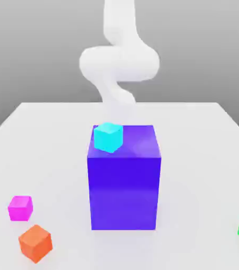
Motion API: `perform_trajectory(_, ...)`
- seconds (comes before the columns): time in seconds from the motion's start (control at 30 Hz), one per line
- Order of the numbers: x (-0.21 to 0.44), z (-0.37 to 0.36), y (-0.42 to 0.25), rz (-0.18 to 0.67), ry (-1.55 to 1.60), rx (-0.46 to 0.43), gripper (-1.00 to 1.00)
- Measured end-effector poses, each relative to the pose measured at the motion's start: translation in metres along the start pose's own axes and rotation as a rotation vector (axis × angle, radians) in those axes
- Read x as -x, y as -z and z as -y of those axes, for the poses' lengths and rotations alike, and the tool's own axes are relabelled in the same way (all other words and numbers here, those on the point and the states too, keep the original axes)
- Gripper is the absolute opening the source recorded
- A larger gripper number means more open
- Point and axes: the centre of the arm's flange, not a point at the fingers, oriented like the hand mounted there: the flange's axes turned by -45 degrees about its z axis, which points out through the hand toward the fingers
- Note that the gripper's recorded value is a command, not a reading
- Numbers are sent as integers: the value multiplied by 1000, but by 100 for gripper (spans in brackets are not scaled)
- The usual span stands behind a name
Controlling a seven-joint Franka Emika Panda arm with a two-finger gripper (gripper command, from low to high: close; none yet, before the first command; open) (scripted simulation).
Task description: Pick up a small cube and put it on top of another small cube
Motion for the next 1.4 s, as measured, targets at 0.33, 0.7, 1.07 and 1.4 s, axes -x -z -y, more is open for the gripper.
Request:
perform_trajectory(0.33,87,-114,-200,290,-23,-74,0)
perform_trajectory(0.7,277,-224,-305,593,-58,-1,0)
perform_trajectory(1.07,380,-258,-344,719,-31,60,0)
perform_trajectory(1.4,395,-257,-358,721,-36,53,-100)
